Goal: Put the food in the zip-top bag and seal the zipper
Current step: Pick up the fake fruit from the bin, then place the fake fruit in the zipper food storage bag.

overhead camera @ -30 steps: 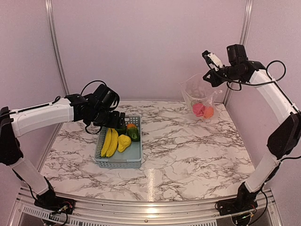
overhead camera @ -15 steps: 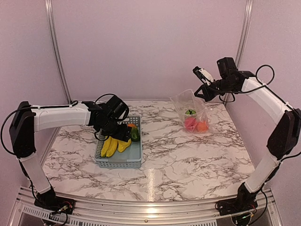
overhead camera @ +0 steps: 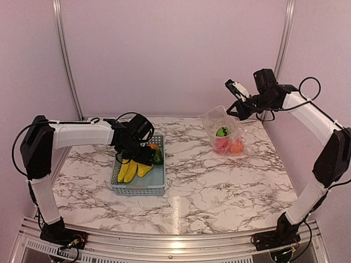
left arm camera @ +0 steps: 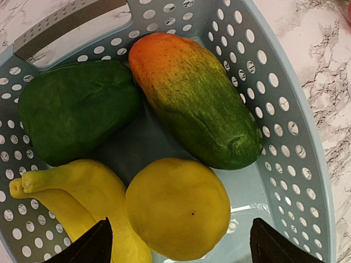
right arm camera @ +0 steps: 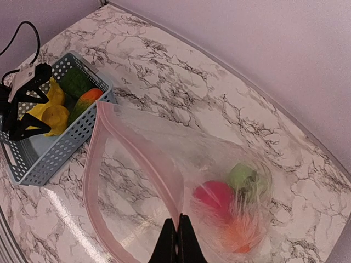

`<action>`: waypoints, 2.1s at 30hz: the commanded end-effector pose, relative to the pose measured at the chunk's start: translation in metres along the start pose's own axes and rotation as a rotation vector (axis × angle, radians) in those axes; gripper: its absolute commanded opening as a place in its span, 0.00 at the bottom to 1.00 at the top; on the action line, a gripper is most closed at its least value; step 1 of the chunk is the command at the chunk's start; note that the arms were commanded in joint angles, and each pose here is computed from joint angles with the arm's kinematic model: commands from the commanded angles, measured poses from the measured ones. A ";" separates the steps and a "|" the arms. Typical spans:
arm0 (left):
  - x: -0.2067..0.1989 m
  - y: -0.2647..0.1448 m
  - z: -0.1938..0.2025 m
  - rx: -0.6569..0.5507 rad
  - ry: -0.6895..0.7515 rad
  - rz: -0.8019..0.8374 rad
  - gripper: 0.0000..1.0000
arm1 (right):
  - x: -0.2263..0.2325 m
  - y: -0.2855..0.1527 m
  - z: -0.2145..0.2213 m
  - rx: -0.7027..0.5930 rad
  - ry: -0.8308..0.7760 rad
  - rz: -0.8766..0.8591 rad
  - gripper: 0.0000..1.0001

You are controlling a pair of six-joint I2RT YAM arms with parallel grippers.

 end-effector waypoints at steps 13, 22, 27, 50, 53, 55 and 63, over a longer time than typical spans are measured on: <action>-0.005 0.032 -0.001 0.044 0.002 -0.011 0.86 | 0.005 -0.005 -0.005 -0.027 -0.011 -0.004 0.00; -0.003 0.013 -0.011 0.016 0.000 -0.024 0.71 | 0.006 -0.006 -0.004 -0.024 -0.012 -0.002 0.00; -0.001 -0.023 -0.020 -0.030 -0.004 -0.001 0.61 | 0.007 -0.008 -0.006 -0.027 -0.015 -0.008 0.00; -0.117 -0.227 -0.097 -0.643 0.100 0.683 0.61 | 0.020 -0.012 -0.009 -0.046 -0.006 -0.059 0.00; -0.134 -0.237 -0.108 -0.719 0.130 0.748 0.61 | 0.020 -0.011 -0.009 -0.048 -0.003 -0.064 0.00; -0.145 -0.244 -0.117 -0.781 0.133 0.795 0.61 | 0.020 -0.012 -0.010 -0.050 -0.001 -0.065 0.00; -0.173 -0.242 -0.137 -0.945 0.097 0.890 0.61 | 0.033 -0.019 -0.024 -0.104 0.036 -0.172 0.00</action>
Point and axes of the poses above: each gripper's point midway between its finger pads, its own y axis out along the fingers, its own x axis along the line the jaws close on, z = x × y, the point moved 5 cm from there along -y, back along the fingers, and after that the axes turned 5 degrees about -y, right-handed, at the moved point
